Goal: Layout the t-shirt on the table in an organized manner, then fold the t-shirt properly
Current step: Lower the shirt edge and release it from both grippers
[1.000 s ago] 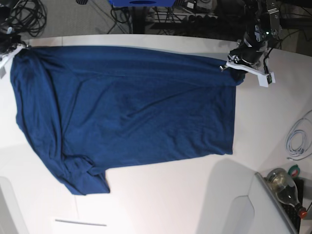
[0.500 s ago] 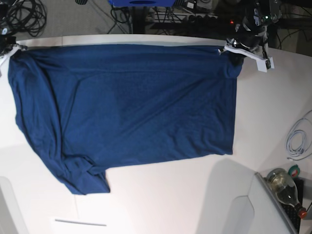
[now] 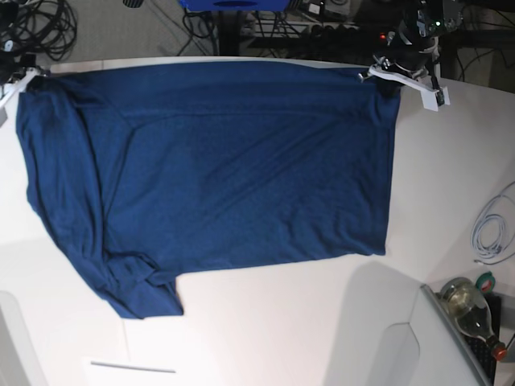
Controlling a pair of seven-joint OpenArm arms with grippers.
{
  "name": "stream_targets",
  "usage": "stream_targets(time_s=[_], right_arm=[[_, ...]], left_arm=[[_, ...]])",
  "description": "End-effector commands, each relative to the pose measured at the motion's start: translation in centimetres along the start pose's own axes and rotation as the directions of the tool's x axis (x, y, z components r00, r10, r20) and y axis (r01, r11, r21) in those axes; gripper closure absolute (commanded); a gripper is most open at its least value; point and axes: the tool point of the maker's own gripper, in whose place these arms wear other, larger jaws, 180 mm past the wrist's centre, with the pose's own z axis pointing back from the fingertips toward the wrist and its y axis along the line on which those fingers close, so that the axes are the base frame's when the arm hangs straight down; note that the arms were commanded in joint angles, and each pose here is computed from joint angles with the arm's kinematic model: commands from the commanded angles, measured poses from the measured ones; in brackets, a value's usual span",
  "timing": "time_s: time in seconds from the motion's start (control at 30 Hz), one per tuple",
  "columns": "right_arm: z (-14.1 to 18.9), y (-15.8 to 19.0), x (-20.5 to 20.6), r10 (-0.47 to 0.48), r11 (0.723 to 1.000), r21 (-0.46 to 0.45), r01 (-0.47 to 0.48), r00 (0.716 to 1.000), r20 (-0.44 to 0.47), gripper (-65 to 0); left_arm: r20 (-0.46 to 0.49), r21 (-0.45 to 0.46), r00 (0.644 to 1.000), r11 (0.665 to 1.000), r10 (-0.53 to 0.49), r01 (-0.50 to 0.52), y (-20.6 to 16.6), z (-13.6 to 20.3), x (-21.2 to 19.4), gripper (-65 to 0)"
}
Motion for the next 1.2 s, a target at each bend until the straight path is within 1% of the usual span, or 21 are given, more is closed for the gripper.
stream_targets(time_s=[0.0, 0.03, 0.07, 0.13, 0.17, 0.23, 0.33, 0.47, 0.5, 0.57, 0.6, 0.63, 0.67, 0.7, 0.77, 0.83, 0.87, 0.9, 1.0, 1.07, 1.17], right_arm=[[0.8, -0.9, 1.0, 0.01, 1.0, -0.025, -0.009, 0.999, 0.033, -25.1], [0.9, -0.9, 1.1, 0.009, 1.0, -0.025, -0.008, 0.999, 0.036, -29.0], [0.7, -0.7, 0.9, 0.004, 1.0, -0.019, -0.003, 0.999, 0.035, -32.6], [0.7, -0.7, 0.8, -0.006, 1.0, -0.019, 0.007, 0.999, 0.039, -37.5], [0.9, -1.0, 0.7, -0.024, 0.999, -0.025, 0.025, 0.999, 0.045, -38.4], [1.3, -1.6, 0.9, -0.043, 0.998, -0.037, 0.045, 0.997, 0.061, -38.4], [2.8, -2.6, 1.8, -0.036, 0.996, -0.082, 0.045, 0.993, 0.108, -38.7], [5.2, -3.3, 4.0, 0.004, 0.99, -0.141, 0.022, 0.983, 0.186, -38.9], [5.4, -3.2, 4.6, 0.021, 0.989, -0.145, 0.008, 0.98, 0.197, -38.9], [5.5, -2.2, 7.6, 0.082, 0.989, -0.137, -0.051, 0.97, 0.231, -38.6], [5.2, -1.7, 8.9, 0.113, 0.988, -0.127, -0.084, 0.966, 0.234, -38.3], [4.6, -1.0, 10.1, 0.137, 0.988, -0.106, -0.115, 0.961, 0.24, -38.1], [3.9, -0.2, 11.4, 0.16, 0.986, -0.083, -0.143, 0.955, 0.248, -36.6], [3.4, 0.5, 12.8, 0.175, 0.984, -0.063, -0.165, 0.947, 0.27, -32.9], [2.4, 1.5, 14.6, 0.192, 0.981, -0.027, -0.192, 0.937, 0.292, -20.9], [1.4, 2.3, 15.8, 0.192, 0.979, 0.009, -0.204, 0.935, 0.299, -6.8], [0.7, 2.7, 16.3, 0.189, 0.978, 0.03, -0.207, 0.936, 0.296, -1.1], [0.2, 2.8, 16.9, 0.18, 0.978, 0.047, -0.203, 0.937, 0.299, 0.0], [-1.0, 2.4, 17.7, 0.148, 0.98, 0.08, -0.181, 0.94, 0.308, -2.7], [-1.7, 2.0, 17.6, 0.125, 0.982, 0.096, -0.161, 0.945, 0.302, -2.7], [-2.6, 1.3, 17.0, 0.09, 0.985, 0.112, -0.128, 0.95, 0.298, -2.7]], left_arm=[[0.029, -0.001, 1.0, 1.0, -0.005, 0.005, 0.1, 0.3, 0.7, 0.0], [0.027, 0.005, 1.0, 1.0, -0.004, 0.004, 0.3, 0.4, 0.6, 0.0], [0.026, 0.009, 1.0, 1.0, -0.004, 0.003, 0.5, 0.5, 0.6, -3.0], [0.025, 0.012, 1.0, 1.0, -0.004, 0.003, 0.6, 0.6, 0.5, -14.2], [0.03, 0.018, 1.0, 1.0, -0.002, 0.002, 0.9, 0.6, 0.7, -19.4], [0.047, 0.042, 0.999, 0.999, 0.012, -0.014, 1.8, 0.9, 1.2, -25.8], [0.082, 0.089, 0.996, 0.995, 0.041, -0.048, 3.6, 1.5, 2.0, -28.8], [0.148, 0.134, 0.988, 0.988, 0.052, -0.072, 5.3, 3.2, 3.9, -28.8], [0.171, 0.131, 0.984, 0.989, 0.044, -0.067, 5.1, 3.7, 4.7, -28.1], [0.219, 0.111, 0.975, 0.992, 0.029, -0.054, 4.2, 4.0, 6.6, -25.2], [0.248, 0.092, 0.968, 0.994, 0.027, -0.051, 3.5, 3.7, 7.9, -22.4], [0.263, 0.068, 0.964, 0.996, 0.029, -0.049, 2.5, 3.2, 8.8, -17.6], [0.263, 0.045, 0.964, 0.998, 0.031, -0.045, 1.5, 2.3, 9.3, -10.2], [0.247, 0.02, 0.968, 0.998, 0.045, -0.051, 0.7, 1.1, 9.6, 0.0], [0.217, -0.003, 0.974, 0.998, 0.062, -0.063, 0.0, -1.1, 10.2, 0.0], [0.175, -0.011, 0.981, 0.996, 0.089, -0.088, -0.2, -3.7, 10.0, 0.0], [0.157, -0.006, 0.984, 0.996, 0.086, -0.086, -0.2, -4.9, 10.0, 0.0], [0.141, 0.001, 0.987, 0.997, 0.076, -0.077, -0.4, -5.9, 10.0, 0.0], [0.156, 0.053, 0.988, 0.999, -0.006, -0.002, -0.6, -7.5, 11.2, 0.0], [0.168, 0.087, 0.983, 0.994, -0.074, 0.06, -0.8, -8.2, 11.8, 0.0], [0.15, 0.115, 0.981, 0.988, -0.123, 0.106, -0.8, -9.3, 11.7, 0.0]])
